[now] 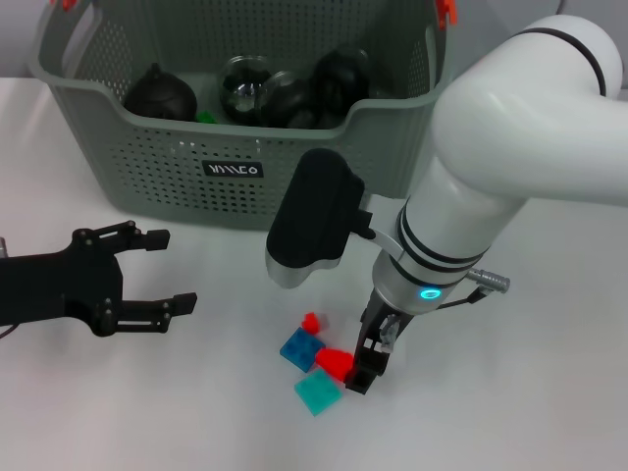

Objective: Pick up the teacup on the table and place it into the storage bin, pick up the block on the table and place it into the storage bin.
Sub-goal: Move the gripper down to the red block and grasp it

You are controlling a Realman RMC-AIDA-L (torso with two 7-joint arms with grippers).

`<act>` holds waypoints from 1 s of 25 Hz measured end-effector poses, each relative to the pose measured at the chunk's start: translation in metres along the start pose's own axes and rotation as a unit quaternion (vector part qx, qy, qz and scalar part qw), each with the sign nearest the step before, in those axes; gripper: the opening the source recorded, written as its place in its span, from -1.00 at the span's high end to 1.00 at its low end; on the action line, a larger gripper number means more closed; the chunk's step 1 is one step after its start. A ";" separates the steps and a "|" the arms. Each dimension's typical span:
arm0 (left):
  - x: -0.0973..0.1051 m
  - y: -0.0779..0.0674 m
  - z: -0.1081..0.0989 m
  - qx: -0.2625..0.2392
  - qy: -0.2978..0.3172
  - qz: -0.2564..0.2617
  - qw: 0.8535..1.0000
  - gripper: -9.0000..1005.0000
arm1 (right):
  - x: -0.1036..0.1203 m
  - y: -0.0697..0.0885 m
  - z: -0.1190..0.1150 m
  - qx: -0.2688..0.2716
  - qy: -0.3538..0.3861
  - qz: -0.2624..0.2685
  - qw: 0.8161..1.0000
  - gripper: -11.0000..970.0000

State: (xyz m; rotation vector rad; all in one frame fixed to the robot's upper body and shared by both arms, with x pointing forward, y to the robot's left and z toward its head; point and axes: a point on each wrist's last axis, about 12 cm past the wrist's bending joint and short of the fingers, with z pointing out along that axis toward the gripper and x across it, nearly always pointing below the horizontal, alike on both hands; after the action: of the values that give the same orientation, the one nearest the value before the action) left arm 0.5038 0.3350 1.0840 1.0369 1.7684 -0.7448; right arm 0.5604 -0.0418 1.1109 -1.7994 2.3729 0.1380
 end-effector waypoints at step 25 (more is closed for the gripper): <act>0.000 0.000 0.000 0.001 0.000 -0.001 1.000 -0.80 | -0.002 0.002 -0.005 0.000 -0.005 -0.001 1.000 -0.58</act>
State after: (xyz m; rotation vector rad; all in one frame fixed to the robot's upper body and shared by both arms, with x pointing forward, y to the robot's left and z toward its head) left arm 0.5037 0.3348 1.0837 1.0368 1.7690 -0.7468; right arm 0.5583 -0.0402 1.1162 -1.7968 2.3642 0.1450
